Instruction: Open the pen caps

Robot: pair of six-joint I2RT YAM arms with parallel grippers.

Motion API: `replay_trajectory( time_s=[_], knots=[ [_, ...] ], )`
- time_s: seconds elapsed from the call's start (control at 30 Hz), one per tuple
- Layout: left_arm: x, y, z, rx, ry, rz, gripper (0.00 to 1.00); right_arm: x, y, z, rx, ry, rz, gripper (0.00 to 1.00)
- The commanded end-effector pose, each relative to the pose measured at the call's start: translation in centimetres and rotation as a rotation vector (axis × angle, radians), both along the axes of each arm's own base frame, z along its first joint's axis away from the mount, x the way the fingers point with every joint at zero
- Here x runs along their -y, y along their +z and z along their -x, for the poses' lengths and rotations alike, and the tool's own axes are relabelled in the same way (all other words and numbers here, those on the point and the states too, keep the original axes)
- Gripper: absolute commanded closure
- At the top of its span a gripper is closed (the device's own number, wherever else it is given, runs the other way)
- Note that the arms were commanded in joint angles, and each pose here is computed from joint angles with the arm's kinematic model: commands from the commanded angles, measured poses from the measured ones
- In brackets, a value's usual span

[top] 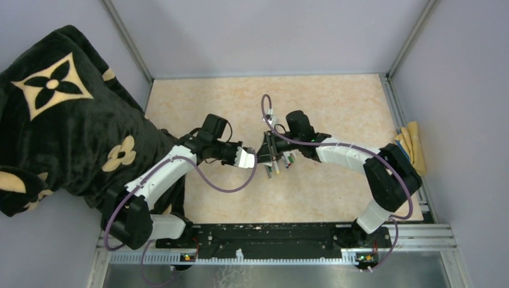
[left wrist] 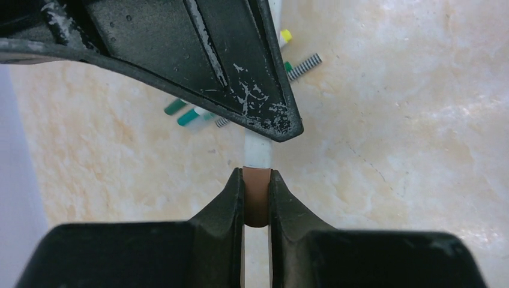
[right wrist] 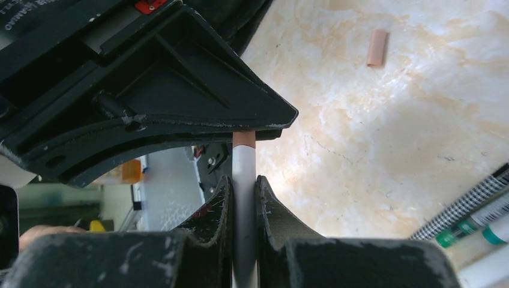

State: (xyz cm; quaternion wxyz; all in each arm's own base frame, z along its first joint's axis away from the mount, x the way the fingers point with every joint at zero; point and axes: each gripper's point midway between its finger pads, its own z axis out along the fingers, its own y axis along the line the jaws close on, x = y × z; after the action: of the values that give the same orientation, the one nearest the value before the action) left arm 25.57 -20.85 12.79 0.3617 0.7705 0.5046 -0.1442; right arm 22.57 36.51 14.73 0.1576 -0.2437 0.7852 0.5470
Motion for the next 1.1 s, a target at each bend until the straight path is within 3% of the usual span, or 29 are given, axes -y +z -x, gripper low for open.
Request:
replay_trajectory(
  time_s=[0.0,0.53,0.73,0.83,1.07],
  knots=[
    [-4.9,-2.4,-3.2,0.052,0.147,-0.173,1.00,3.6,2.2,1.8,-0.012,0.019,-0.032,1.00],
    [-7.3,-3.0,-6.2,0.025,0.223,-0.200,1.00,6.8,1.8,2.5,0.033,-0.075,0.055,1.00],
    [-4.7,-4.2,-5.0,-0.145,0.268,-0.051,1.00,12.0,0.2,-6.0,0.231,-0.589,0.334,1.00],
    [-4.3,-6.0,-5.3,-0.228,0.328,-0.036,0.91,15.7,-0.9,-9.1,0.304,-0.820,0.463,1.00],
    [-4.0,-7.9,-6.8,-0.270,0.397,-0.038,0.74,18.5,-4.5,-12.2,0.366,-0.980,0.617,1.00]
  ],
)
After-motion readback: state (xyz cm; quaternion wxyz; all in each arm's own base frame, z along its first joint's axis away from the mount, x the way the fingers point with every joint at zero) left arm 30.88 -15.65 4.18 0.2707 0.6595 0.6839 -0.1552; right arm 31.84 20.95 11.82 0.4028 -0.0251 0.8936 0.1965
